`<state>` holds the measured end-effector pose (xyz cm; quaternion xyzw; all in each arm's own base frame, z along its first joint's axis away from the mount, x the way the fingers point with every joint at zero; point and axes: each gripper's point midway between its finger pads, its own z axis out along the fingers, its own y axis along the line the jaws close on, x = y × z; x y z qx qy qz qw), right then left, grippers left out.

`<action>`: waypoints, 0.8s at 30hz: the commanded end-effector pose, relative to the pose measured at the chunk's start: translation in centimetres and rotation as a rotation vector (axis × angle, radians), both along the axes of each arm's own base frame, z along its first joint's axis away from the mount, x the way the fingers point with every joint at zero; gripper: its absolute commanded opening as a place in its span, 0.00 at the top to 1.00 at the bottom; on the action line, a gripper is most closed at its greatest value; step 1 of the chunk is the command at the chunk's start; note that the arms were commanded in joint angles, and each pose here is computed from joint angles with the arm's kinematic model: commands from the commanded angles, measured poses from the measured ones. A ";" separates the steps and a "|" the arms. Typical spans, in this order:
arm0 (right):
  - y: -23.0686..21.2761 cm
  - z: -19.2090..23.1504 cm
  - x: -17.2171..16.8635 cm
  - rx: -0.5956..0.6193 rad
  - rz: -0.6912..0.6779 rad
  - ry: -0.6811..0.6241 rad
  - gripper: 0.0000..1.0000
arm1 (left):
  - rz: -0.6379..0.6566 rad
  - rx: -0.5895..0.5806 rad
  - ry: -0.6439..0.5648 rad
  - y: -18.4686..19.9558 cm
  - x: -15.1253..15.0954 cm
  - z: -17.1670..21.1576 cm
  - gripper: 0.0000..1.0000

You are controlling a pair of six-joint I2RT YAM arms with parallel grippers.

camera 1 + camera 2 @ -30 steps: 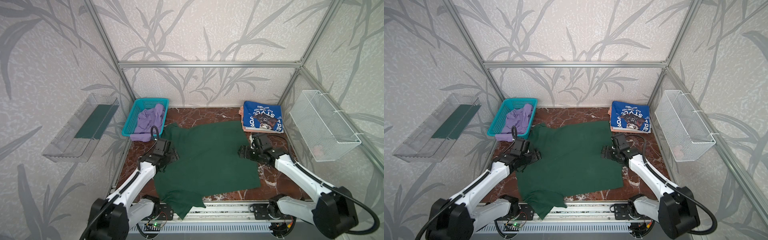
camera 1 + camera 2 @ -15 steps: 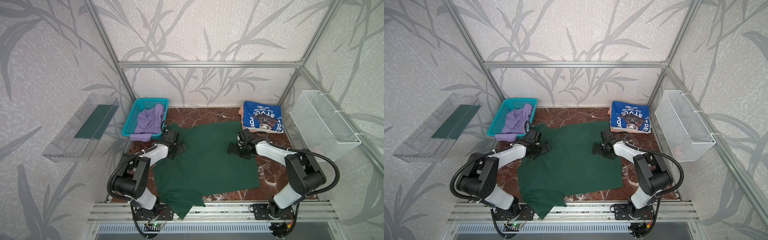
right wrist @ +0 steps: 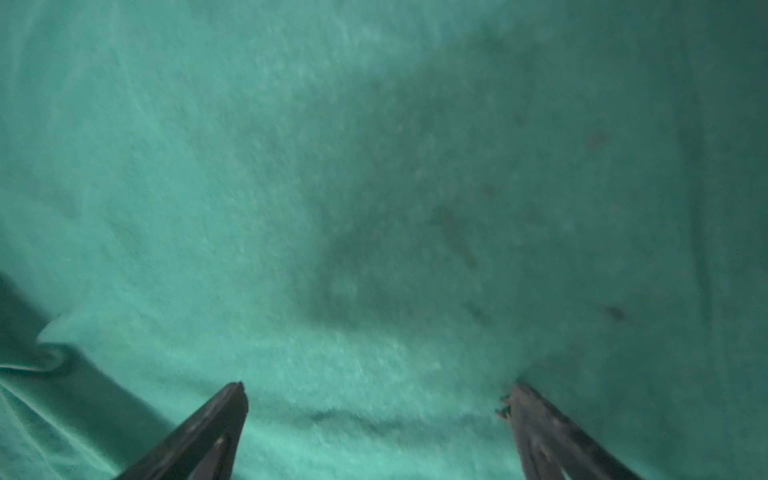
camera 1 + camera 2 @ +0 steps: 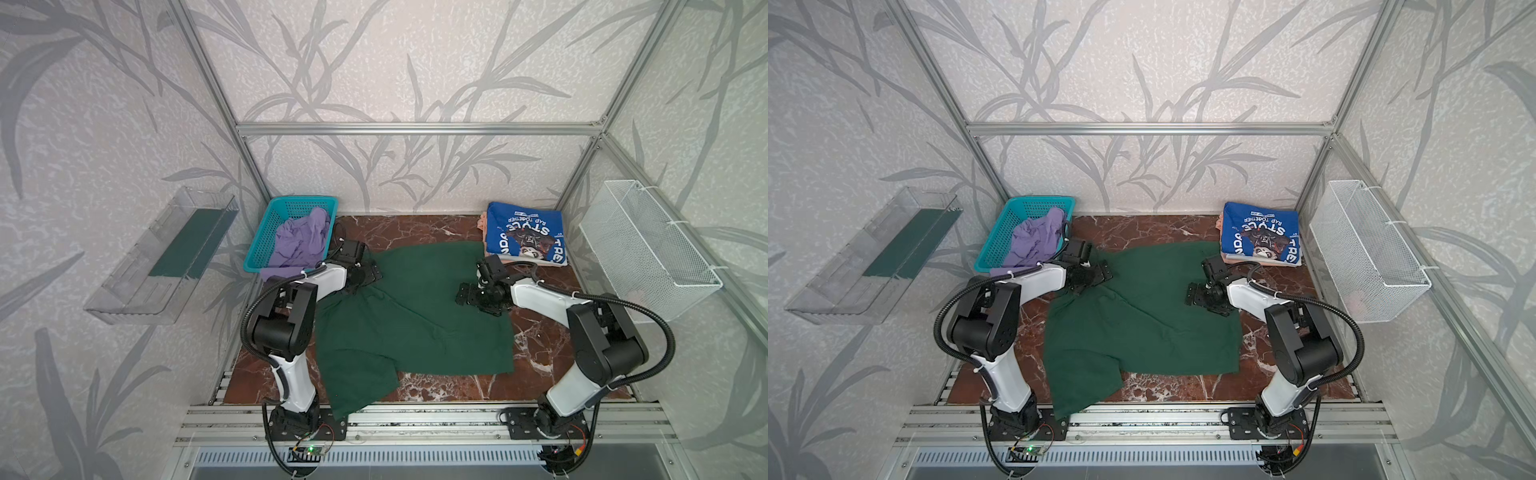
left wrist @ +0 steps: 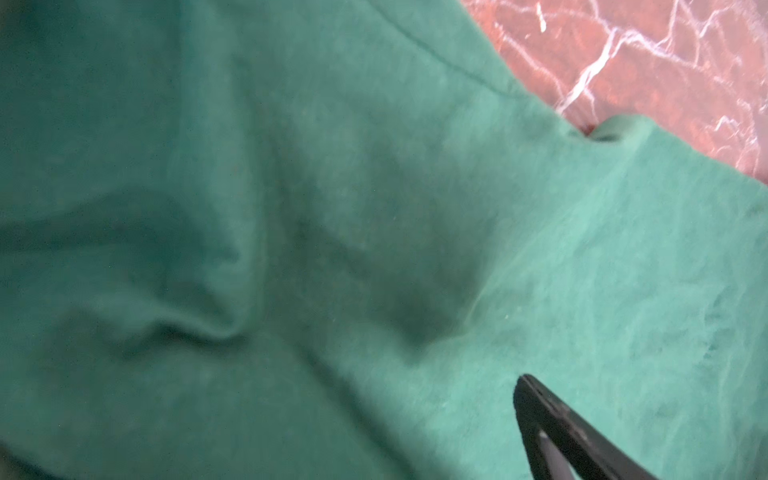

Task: Fold and stack the t-shirts

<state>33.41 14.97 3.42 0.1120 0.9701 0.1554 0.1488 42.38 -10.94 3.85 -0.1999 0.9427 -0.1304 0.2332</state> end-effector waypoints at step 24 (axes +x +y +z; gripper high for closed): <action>-2.0 4.3 20.2 -0.080 0.113 -0.300 0.01 | 0.126 0.097 -0.602 4.7 2.9 16.2 0.01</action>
